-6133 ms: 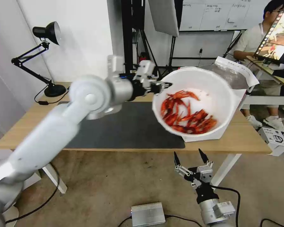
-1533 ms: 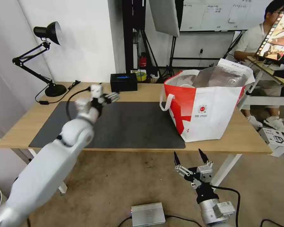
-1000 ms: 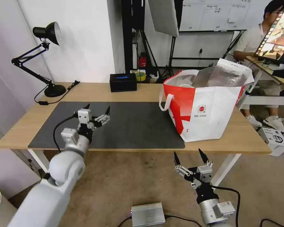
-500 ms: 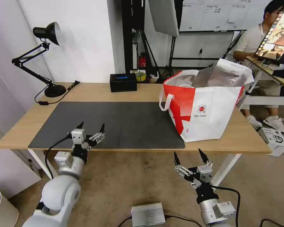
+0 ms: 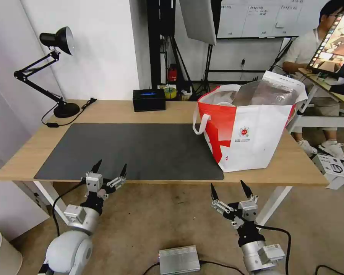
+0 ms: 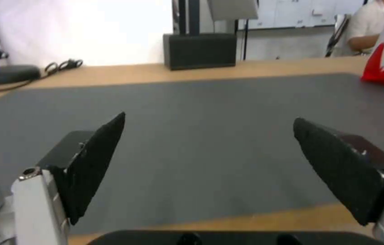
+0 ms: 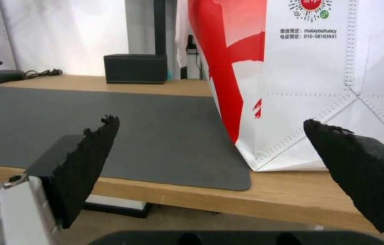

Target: Pick up the trash from the table and place it into the takeout bag.

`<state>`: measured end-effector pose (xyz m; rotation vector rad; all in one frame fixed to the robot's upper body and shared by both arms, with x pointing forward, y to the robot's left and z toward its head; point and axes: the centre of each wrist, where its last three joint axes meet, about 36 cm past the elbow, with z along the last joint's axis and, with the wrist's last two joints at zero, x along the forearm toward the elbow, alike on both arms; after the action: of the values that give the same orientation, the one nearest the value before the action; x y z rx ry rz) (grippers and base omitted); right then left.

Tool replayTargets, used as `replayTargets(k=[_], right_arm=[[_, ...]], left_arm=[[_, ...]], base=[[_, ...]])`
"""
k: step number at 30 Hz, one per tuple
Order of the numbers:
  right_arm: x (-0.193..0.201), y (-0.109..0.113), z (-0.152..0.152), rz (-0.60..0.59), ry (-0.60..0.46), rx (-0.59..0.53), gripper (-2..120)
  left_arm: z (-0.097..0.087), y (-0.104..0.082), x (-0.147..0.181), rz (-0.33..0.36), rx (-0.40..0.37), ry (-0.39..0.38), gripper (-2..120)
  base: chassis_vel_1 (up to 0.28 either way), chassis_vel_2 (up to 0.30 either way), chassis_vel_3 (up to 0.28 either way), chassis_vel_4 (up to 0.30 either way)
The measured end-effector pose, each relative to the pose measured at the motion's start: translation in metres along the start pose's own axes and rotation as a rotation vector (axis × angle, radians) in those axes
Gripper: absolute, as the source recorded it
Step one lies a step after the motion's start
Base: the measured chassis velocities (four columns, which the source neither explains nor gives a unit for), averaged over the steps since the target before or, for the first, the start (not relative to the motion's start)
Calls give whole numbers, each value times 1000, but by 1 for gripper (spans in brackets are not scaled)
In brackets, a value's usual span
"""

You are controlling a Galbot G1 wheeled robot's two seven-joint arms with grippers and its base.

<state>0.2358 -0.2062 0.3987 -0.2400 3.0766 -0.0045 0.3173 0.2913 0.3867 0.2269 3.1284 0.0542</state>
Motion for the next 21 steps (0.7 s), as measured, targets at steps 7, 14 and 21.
replayTargets(k=[7,14,21], right_arm=[[0,0,0,0,0,0,100],[0,0,0,0,0,0,100],[0,0,0,0,0,0,100]], left_arm=[[3,1,4,-14,6,-2,100],[3,0,4,-9,7,-13,100],[2,1,2,-3,5,-27,100]], base=[[0,0,0,0],[0,0,0,0],[0,0,0,0]])
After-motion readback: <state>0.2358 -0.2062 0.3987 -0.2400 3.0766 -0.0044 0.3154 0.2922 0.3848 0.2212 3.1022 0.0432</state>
